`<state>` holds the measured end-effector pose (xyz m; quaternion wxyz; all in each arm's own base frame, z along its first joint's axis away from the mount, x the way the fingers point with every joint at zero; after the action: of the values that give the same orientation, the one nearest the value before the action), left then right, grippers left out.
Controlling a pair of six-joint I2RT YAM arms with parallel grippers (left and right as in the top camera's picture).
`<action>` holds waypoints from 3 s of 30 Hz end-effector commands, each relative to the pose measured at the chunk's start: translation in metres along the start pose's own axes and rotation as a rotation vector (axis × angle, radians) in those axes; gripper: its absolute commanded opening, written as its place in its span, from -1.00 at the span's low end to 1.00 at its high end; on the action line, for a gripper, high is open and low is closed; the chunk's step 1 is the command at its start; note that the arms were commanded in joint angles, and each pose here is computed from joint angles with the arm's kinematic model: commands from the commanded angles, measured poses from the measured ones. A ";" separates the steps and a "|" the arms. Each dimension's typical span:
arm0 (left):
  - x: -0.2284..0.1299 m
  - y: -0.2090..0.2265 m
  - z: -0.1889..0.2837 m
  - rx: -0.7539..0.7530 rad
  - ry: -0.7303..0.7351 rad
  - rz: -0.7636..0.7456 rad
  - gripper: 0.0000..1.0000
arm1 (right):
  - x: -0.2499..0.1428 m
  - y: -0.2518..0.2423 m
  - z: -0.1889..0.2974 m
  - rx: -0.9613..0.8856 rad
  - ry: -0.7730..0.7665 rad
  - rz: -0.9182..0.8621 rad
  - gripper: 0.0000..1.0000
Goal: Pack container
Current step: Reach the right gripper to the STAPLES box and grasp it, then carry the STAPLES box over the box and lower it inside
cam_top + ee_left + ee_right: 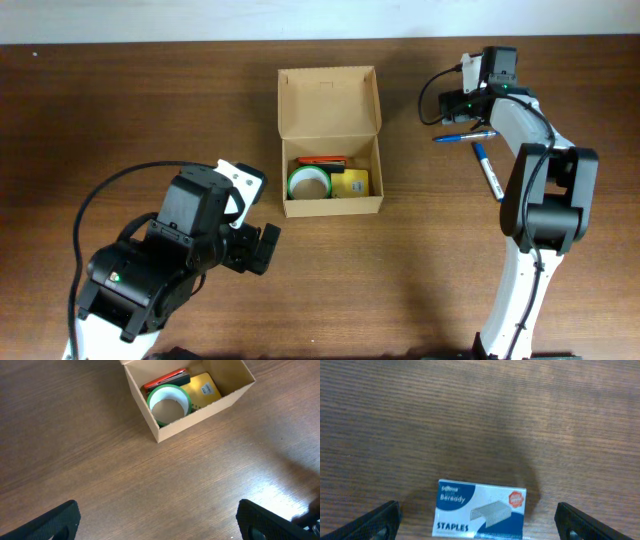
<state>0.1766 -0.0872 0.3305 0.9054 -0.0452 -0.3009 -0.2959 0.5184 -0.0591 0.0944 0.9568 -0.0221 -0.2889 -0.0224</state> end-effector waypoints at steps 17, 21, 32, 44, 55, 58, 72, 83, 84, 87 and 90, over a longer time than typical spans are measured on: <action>0.003 0.000 0.008 -0.008 -0.035 -0.015 0.99 | -0.011 0.001 -0.020 0.087 0.035 -0.134 0.53; 0.003 0.000 0.008 -0.008 -0.035 -0.015 0.99 | -0.011 0.001 -0.020 0.087 0.037 -0.141 0.33; 0.003 0.000 0.008 -0.008 -0.035 -0.015 0.99 | -0.011 0.001 -0.019 0.087 0.040 -0.152 0.05; 0.003 0.000 0.008 -0.008 -0.034 -0.015 0.99 | 0.001 0.007 -0.003 0.161 0.008 -0.233 0.00; 0.003 0.000 0.008 -0.008 -0.034 -0.015 0.99 | 0.045 0.017 0.093 0.283 -0.121 -0.219 -0.01; 0.003 0.000 0.008 -0.008 -0.034 -0.015 0.99 | 0.055 0.027 0.127 0.298 -0.159 -0.196 0.00; 0.003 0.000 0.008 -0.008 -0.035 -0.015 0.99 | 0.027 0.151 0.222 0.458 -0.035 0.023 0.00; 0.003 0.000 0.008 -0.008 -0.034 -0.015 0.99 | -0.016 0.220 0.237 0.516 0.142 0.123 0.01; 0.003 0.000 0.008 -0.008 -0.034 -0.015 0.99 | -0.019 0.225 0.238 0.520 0.149 0.133 0.00; 0.003 0.000 0.008 -0.008 -0.034 -0.015 0.99 | -0.026 0.238 0.234 0.524 0.186 0.110 0.01; 0.003 0.000 0.008 -0.008 -0.034 -0.015 0.99 | -0.036 0.251 0.225 0.511 0.234 0.098 0.00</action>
<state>0.1766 -0.0872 0.3304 0.9055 -0.0452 -0.3008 -0.2960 0.3794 0.1921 0.2664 0.9518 0.2082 -0.1949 0.1131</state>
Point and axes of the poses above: each gripper's point midway between its finger pads, its own z axis back along the fingers, its own y axis along the line the jaws close on, x = y × z, the point moved 10 cm from there along z, back along the fingers, and after that the axes turned 11 degrees about -z, right-handed, at the moved point
